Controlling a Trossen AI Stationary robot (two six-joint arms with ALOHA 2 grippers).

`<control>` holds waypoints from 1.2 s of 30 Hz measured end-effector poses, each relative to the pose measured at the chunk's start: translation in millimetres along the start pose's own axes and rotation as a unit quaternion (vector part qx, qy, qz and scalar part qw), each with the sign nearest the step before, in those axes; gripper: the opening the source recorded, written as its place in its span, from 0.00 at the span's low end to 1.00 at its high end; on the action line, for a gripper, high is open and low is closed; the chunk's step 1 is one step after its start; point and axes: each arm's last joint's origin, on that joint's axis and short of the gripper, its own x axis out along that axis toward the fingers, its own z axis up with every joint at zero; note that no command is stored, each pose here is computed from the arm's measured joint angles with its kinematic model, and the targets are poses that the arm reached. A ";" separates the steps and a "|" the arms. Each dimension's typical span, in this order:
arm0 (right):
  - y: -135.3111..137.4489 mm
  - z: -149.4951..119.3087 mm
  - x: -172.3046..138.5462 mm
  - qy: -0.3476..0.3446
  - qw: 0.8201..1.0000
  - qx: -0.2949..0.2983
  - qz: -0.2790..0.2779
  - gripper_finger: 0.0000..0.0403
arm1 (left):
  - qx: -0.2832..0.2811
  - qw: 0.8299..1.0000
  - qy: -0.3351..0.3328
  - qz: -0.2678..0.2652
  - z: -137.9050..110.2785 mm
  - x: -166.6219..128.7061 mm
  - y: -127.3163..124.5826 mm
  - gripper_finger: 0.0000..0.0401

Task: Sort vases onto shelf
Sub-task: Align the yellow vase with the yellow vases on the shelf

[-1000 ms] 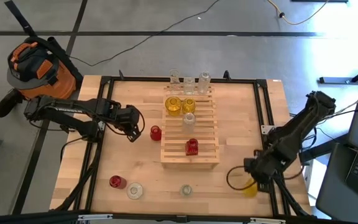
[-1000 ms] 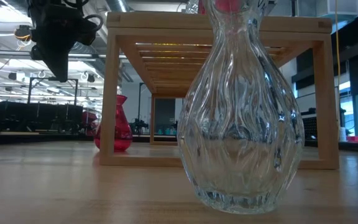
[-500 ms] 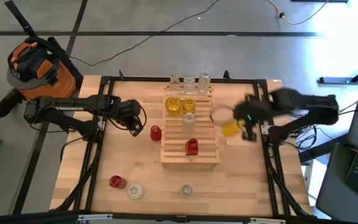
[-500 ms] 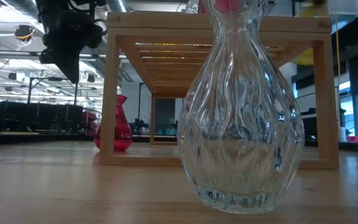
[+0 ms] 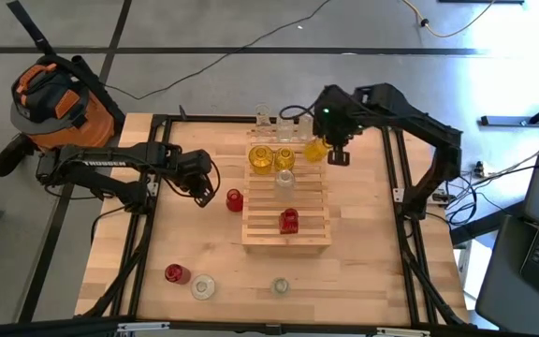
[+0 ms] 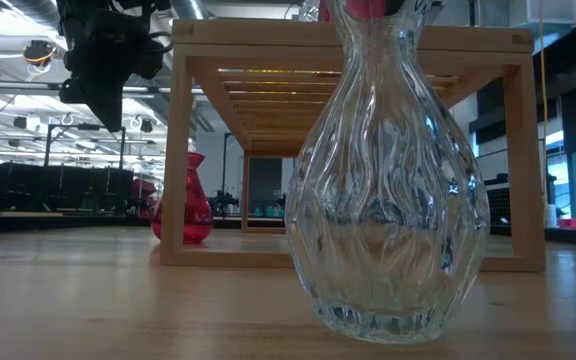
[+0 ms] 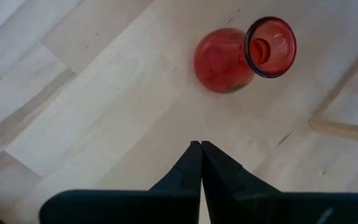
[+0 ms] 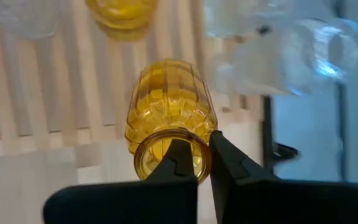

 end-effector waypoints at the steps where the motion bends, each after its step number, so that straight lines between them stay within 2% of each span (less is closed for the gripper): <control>1: -0.1 1.2 2.3 0.002 1.000 -0.008 0.005 0.00 | -0.003 1.000 0.000 0.000 -0.1 0.0 -0.1 0.00; 11: 1.4 5.3 8.8 0.004 0.999 -0.039 0.027 0.02 | 0.006 1.000 0.007 0.001 -5.5 0.1 -4.5 0.00; 20: 3.6 9.6 18.6 -0.003 0.997 -0.045 0.065 0.12 | 0.010 1.000 -0.001 0.010 -5.0 0.1 -4.0 0.00; 27: 2.4 13.8 23.9 -0.014 0.998 -0.041 0.050 0.21 | 0.010 1.000 -0.002 0.011 -5.0 0.1 -4.0 0.00; 36: 0.8 19.0 23.9 -0.040 0.998 -0.024 0.042 0.22 | 0.011 1.000 -0.003 0.012 -4.9 0.1 -3.9 0.00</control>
